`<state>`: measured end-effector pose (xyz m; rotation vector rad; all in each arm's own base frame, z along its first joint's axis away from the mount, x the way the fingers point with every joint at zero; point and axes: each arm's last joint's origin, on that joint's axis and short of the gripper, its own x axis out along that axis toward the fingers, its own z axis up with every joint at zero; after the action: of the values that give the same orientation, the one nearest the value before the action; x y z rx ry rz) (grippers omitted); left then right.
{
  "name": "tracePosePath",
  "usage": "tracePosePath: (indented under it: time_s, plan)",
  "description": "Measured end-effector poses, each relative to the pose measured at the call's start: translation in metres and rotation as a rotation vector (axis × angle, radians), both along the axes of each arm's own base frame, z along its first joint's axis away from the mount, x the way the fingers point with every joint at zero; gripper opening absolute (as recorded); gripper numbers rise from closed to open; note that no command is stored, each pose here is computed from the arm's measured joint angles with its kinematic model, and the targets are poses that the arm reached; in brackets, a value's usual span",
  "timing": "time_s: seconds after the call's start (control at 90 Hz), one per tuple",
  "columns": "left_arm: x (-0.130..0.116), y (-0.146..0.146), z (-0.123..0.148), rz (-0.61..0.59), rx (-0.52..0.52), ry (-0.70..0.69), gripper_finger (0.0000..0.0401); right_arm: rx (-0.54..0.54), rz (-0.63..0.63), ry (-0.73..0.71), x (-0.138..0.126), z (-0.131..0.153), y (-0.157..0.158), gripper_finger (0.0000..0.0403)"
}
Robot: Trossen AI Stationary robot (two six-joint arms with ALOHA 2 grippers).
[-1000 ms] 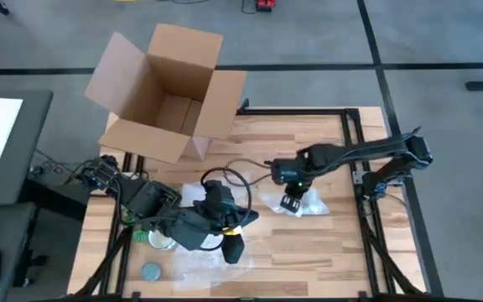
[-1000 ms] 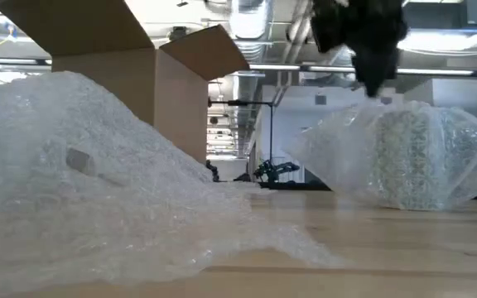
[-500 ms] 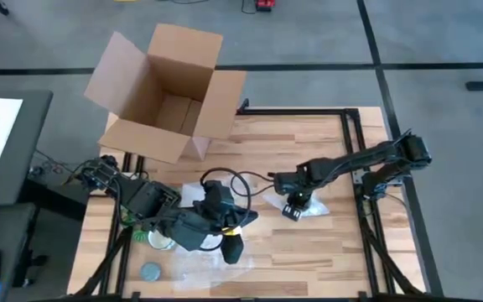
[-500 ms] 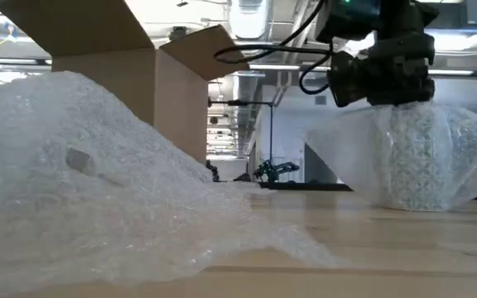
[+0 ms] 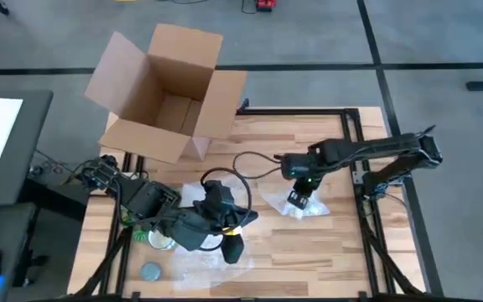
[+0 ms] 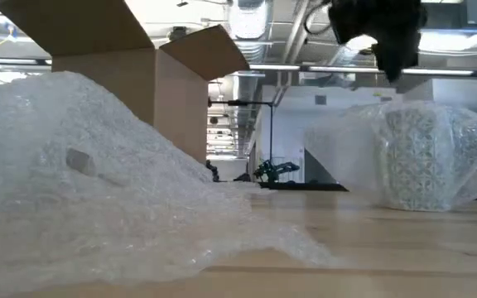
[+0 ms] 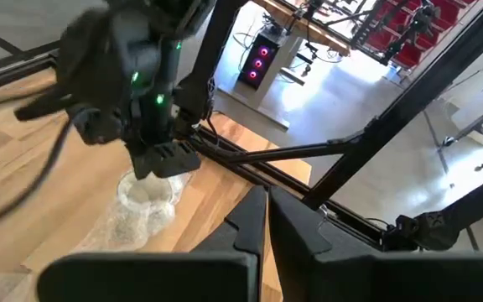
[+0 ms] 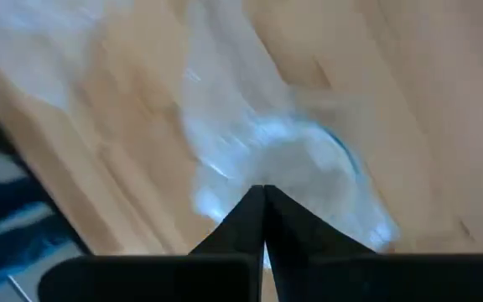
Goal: Wrap mug
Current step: Wrap the green mug with bubble wrap
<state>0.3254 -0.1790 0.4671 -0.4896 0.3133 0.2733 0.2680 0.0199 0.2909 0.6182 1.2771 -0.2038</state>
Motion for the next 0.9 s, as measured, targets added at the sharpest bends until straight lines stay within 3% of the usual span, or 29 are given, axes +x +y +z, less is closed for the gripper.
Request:
tracePosePath:
  time_s: [0.133,0.289,0.544,0.7,0.9]
  plan:
    - [0.0,0.0,0.0,0.0,0.001,0.0,0.0,0.012,-0.017,-0.039,0.005,-0.013,-0.001,0.0]
    - [0.0,0.0,0.0,0.0,0.002,0.002,0.0,0.045,-0.04,0.054,-0.001,-0.053,0.0,0.0]
    - [0.0,0.0,0.0,-0.001,0.003,0.004,0.0,0.08,-0.108,0.046,-0.018,-0.116,0.003,0.0]
    - [0.0,0.0,-0.001,-0.001,0.004,0.006,0.0,0.076,-0.099,0.036,-0.02,-0.113,0.002,0.0]
    - [0.0,0.0,-0.001,-0.001,0.004,0.006,0.0,0.072,-0.095,-0.026,-0.016,-0.07,0.002,0.0]
